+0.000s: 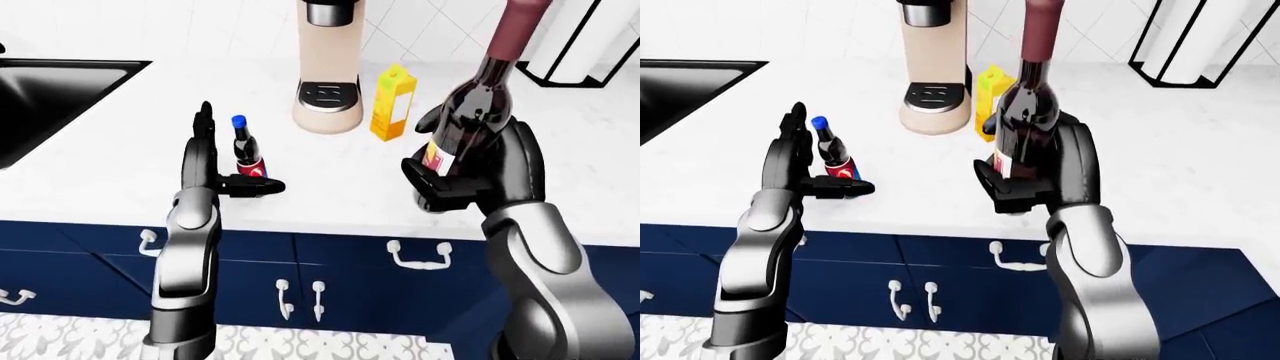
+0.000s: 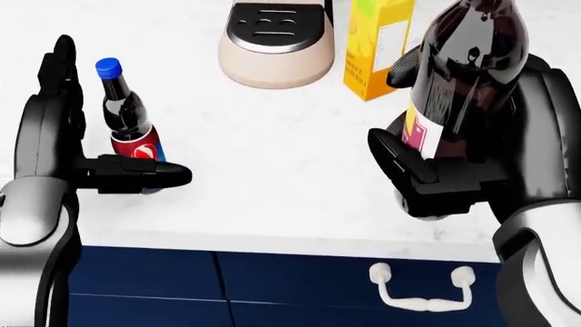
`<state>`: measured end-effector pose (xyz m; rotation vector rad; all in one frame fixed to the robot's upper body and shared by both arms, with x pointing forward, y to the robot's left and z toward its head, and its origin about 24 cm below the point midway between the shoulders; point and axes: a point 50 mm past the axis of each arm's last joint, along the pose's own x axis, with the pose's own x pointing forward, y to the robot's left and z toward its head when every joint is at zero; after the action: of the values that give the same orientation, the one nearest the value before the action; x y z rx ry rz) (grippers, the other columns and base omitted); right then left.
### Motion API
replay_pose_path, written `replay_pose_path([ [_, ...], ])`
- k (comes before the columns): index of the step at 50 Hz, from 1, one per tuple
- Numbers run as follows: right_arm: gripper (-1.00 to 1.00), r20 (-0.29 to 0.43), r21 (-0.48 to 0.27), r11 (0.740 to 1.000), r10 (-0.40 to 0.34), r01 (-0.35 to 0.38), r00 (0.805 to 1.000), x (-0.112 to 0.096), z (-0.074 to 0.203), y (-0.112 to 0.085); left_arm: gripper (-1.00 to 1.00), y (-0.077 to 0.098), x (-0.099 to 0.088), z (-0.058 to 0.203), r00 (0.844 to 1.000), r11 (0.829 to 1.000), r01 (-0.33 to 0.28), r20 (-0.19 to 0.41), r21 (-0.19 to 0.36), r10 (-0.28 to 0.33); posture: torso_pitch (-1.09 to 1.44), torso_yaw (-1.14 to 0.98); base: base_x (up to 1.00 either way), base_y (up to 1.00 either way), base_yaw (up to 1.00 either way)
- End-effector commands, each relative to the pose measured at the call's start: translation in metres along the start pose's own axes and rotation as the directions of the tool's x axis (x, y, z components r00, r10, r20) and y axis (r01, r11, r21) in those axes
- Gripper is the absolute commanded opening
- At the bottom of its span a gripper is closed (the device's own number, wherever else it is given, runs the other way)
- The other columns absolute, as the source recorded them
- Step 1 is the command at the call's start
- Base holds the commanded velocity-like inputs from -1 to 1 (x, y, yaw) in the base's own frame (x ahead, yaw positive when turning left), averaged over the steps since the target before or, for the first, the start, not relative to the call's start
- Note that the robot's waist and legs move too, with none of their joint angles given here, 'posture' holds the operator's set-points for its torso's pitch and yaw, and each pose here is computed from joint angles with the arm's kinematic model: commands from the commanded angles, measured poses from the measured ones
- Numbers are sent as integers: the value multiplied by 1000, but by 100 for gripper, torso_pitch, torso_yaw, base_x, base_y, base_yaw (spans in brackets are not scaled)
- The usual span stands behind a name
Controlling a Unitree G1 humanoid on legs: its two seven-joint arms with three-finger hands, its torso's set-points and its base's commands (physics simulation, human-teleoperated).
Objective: Move the drinks to the dining counter.
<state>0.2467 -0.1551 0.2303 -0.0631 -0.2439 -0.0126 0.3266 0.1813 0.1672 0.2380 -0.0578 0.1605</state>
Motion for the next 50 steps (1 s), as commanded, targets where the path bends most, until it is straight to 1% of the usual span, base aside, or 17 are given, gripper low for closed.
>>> replay_pose_path([
  [1, -100, 142, 3, 1000, -10, 10, 990, -3, 22, -1, 100, 4, 0, 20, 995, 1000, -18, 96, -3, 18, 0, 0, 0, 0, 0],
  [2, -100, 141, 2, 1000, -10, 10, 990, -3, 21, -1, 100, 3, 0, 20, 995, 1000, -15, 97, -4, 16, 0, 0, 0, 0, 0],
  [3, -100, 141, 3, 1000, -10, 10, 990, -3, 21, -1, 73, 3, 0, 21, 995, 1000, -14, 97, -4, 14, 0, 0, 0, 0, 0],
  [4, -100, 142, 3, 1000, -10, 10, 990, -4, 21, -1, 55, 3, -1, 21, 995, 1000, -13, 97, -5, 13, 0, 0, 0, 0, 0],
  [7, -100, 141, 3, 1000, -11, 10, 990, -4, 21, -1, 26, 3, -2, 21, 995, 1000, -9, 99, -4, 10, 0, 0, 0, 0, 0],
  [8, -100, 141, 3, 1000, -10, 10, 990, -4, 21, -1, 24, 2, -2, 21, 995, 1000, -8, 99, -3, 8, 0, 0, 0, 0, 0],
  [9, -100, 141, 3, 1000, -9, 9, 990, -4, 21, -1, 4, 2, -2, 21, 995, 1000, -6, 100, -3, 6, 0, 0, 0, 0, 0],
  [12, -100, 142, 3, 1000, -9, 9, 990, -4, 21, -1, 0, 2, -4, 22, 995, 1000, -2, 100, -2, 3, 0, 0, 0, 0, 0],
  [13, -100, 142, 3, 1000, -9, 9, 990, -4, 21, -1, -6, 2, -4, 22, 995, 1000, -3, 101, -2, 3, 0, 0, 0, 0, 0],
  [14, -100, 142, 3, 1000, -9, 9, 990, -4, 21, -1, -5, 2, -4, 22, 995, 1000, -3, 101, -3, 3, 0, 0, 0, 0, 0],
  [18, -100, 142, 3, 1000, -10, 9, 990, -4, 21, -1, -18, 1, -6, 21, 995, 1000, 3, 101, 0, -3, 0, 0, 0, 0, 0],
  [20, -100, 141, 3, 1000, -10, 10, 990, -5, 21, -1, -38, 1, -6, 21, 995, 1000, 5, 103, 0, -5, 0, 0, 0, 0, 0],
  [21, -100, 142, 2, 1000, -10, 9, 990, -5, 21, -1, -58, 1, -7, 22, 995, 1000, 9, 104, -2, -8, 0, 0, 0, 0, 0],
  [22, -100, 142, 2, 1000, -8, 8, 990, -5, 22, -1, -98, 1, -9, 24, 994, 1000, 11, 108, -3, -11, 0, 0, 0, 0, 0],
  [26, -100, 142, 1, 1000, -7, 7, 990, -5, 21, -1, -100, 5, -17, 34, 992, 1000, 6, 129, -13, -4, 0, 0, 0, 0, 0],
  [37, -100, 148, 3, 1000, 2, -3, 989, -8, 28, 1, -100, 20, -45, 74, 979, 999, 9, 202, -37, -1, 0, 0, 0, 0, 0],
  [50, -100, 153, -14, 1000, -1, 3, 988, -9, 33, 1, -100, 27, -62, 101, 969, 998, 25, 247, -60, -9, 0, 0, 0, 5, 0],
])
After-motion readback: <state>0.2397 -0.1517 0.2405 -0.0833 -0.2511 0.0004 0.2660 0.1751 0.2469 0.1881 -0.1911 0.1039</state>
